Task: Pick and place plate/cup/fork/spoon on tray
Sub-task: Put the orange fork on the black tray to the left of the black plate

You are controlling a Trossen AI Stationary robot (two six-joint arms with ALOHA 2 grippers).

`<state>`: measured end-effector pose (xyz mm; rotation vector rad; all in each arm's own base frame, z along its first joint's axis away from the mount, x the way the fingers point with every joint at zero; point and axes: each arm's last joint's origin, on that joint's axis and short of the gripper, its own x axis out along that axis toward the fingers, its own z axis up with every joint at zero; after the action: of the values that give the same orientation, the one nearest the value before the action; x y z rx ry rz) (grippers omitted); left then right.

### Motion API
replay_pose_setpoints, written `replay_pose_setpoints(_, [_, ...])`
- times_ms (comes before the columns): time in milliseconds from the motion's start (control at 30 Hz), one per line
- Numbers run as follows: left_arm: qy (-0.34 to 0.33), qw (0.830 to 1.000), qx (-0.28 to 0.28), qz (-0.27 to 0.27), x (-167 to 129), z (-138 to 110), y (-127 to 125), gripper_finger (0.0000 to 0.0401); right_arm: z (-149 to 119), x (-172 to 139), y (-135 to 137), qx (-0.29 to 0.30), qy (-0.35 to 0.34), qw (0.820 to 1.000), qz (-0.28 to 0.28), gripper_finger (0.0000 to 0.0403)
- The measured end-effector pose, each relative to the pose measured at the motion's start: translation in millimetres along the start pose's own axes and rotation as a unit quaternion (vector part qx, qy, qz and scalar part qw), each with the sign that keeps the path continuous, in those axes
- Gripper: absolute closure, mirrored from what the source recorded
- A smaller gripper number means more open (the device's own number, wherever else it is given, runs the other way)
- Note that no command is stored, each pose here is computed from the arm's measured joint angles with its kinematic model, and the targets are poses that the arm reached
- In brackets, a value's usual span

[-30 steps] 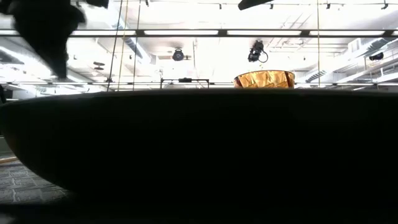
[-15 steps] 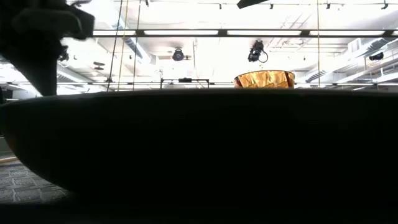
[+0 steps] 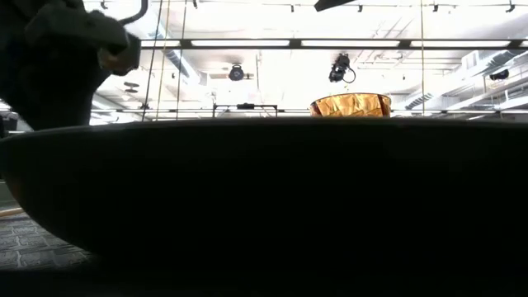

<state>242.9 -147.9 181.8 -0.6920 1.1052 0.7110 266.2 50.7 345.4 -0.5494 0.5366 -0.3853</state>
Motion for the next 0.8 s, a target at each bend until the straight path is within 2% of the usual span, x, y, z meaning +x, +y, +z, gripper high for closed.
replay_pose_setpoints(233, [0.031,1.0,-0.004,-0.004,20,-7,-10,0.0239,0,0,0,0.001,0.0,1.0,0.0,0.0184])
replay_pose_setpoints(567, [0.03,0.999,-0.02,-0.02,25,-8,-15,0.0246,0,0,0,0.001,0.0,1.0,0.002,0.0184])
replay_pose_setpoints(800, [0.046,0.999,-0.014,-0.004,39,-14,-17,0.026,0,0,1,0.001,-0.003,1.0,0.01,0.0184])
